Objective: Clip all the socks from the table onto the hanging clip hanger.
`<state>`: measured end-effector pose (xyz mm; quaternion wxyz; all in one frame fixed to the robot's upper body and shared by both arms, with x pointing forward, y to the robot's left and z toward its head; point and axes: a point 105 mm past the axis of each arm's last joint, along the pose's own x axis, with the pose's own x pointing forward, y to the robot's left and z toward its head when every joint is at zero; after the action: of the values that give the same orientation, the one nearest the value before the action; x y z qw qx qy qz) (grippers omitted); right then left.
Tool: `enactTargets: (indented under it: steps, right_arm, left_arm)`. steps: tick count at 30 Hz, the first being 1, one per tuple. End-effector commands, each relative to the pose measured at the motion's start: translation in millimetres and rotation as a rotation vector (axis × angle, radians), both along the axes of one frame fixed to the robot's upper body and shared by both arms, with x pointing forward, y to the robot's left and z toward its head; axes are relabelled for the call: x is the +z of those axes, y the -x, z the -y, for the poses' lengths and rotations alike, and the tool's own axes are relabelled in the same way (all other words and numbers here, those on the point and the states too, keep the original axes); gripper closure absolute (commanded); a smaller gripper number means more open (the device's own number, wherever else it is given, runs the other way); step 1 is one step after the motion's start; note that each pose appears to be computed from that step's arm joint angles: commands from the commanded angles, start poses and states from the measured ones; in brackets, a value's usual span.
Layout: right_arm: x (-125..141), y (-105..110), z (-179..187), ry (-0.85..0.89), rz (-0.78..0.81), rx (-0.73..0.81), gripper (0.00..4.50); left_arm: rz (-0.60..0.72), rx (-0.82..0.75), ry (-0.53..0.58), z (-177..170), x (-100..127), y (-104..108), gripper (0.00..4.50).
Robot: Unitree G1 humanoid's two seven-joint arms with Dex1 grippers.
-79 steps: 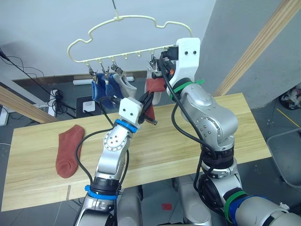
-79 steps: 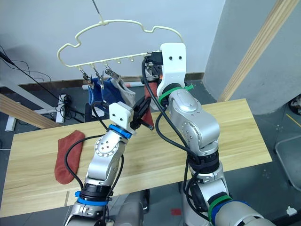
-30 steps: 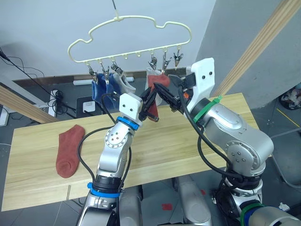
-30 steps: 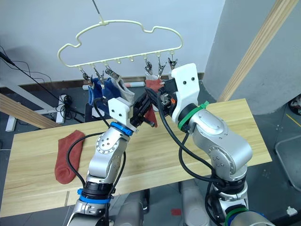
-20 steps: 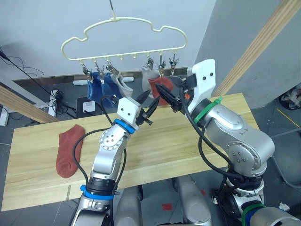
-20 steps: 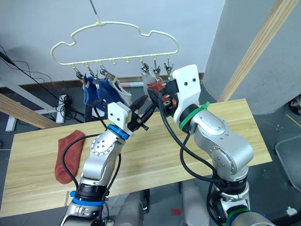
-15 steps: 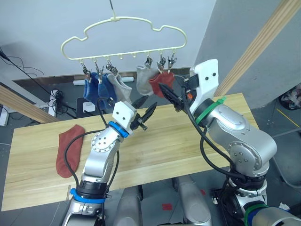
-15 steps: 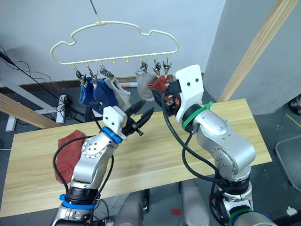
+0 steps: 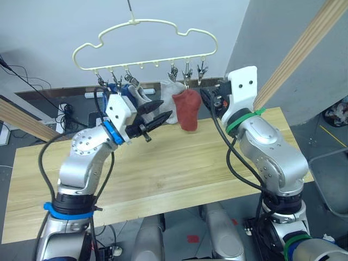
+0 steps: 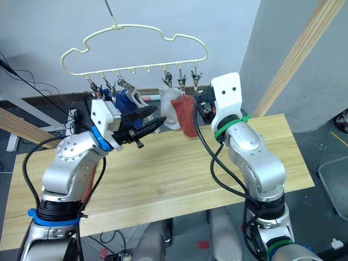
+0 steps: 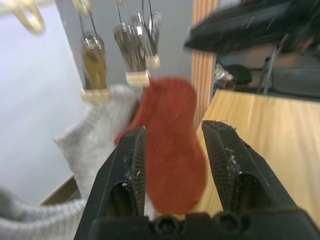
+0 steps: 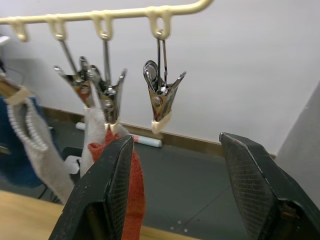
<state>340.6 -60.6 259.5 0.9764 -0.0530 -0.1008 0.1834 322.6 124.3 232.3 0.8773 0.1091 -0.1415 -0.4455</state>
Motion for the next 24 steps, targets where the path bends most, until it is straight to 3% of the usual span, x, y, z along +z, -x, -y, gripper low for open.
enactTargets:
  steps: [1,10,13,24]
  right_arm:
    - [16,0,-7,-0.016,0.071,-0.01,1.62]
    - [27,-16,-13,-0.041,0.116,-0.055,1.62]
    - [28,-18,-17,-0.049,0.117,-0.047,2.19]
    - [33,-25,-21,-0.083,0.123,-0.07,2.19]
  left_arm:
    - [0.012,-0.091,0.02,8,23,15,2.54]
    - [0.036,-0.089,0.009,10,37,11,2.54]
    - [0.04,-0.084,0.005,11,36,10,2.51]
    - [0.057,-0.068,0.0,12,34,6,2.51]
